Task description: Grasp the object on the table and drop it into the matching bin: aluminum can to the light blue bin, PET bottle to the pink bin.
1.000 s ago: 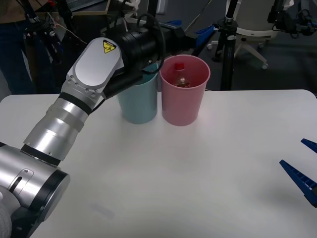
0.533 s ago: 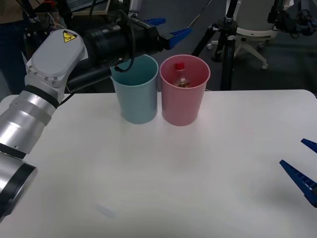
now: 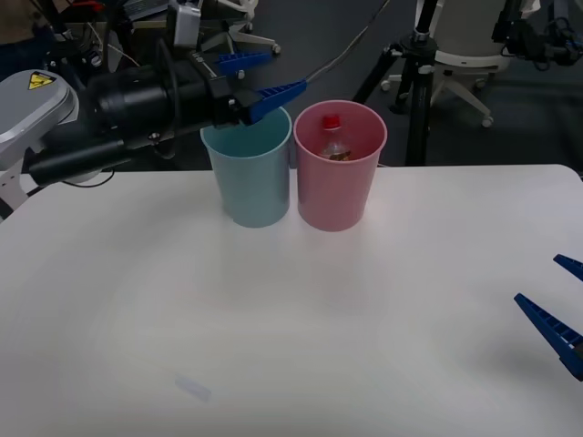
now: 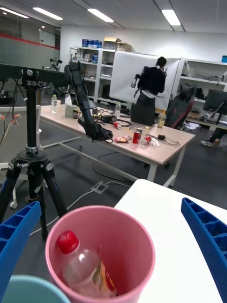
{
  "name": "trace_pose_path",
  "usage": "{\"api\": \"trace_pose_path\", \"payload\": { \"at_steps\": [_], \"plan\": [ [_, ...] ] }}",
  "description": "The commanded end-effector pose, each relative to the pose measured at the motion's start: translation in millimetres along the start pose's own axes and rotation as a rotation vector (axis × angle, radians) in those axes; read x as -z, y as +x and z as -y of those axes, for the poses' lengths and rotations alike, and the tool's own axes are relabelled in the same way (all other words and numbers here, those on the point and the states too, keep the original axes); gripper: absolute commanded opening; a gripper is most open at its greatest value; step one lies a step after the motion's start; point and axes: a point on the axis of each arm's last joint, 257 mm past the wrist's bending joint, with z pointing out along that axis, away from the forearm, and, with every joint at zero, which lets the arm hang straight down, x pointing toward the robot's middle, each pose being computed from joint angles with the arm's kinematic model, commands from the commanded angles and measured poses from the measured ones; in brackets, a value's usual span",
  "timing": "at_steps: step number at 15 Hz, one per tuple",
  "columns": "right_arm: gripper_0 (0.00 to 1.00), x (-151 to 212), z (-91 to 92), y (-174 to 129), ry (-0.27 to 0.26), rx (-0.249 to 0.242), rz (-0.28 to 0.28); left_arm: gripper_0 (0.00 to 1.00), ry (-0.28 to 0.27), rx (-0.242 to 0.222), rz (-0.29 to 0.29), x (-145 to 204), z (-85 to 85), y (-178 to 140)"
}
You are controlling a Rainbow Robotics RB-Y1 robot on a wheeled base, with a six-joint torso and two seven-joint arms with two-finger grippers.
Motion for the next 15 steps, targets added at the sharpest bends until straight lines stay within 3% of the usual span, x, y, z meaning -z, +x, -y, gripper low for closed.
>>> {"api": "trace_pose_path", "payload": {
  "at_steps": [1,5,7,15],
  "plan": [
    [1.00,0,0.0,0,0.000,0.000,0.000,1.00,0.029,-0.009,-0.001,34,19.2,3],
    [1.00,0,0.0,0,0.000,0.000,0.000,1.00,0.044,-0.061,0.006,79,29.0,14],
    [1.00,0,0.0,0,0.000,0.000,0.000,1.00,0.030,-0.091,0.000,109,23.0,21],
    [1.00,0,0.0,0,0.000,0.000,0.000,1.00,-0.091,-0.010,-0.002,196,11.3,63]
  ]
}}
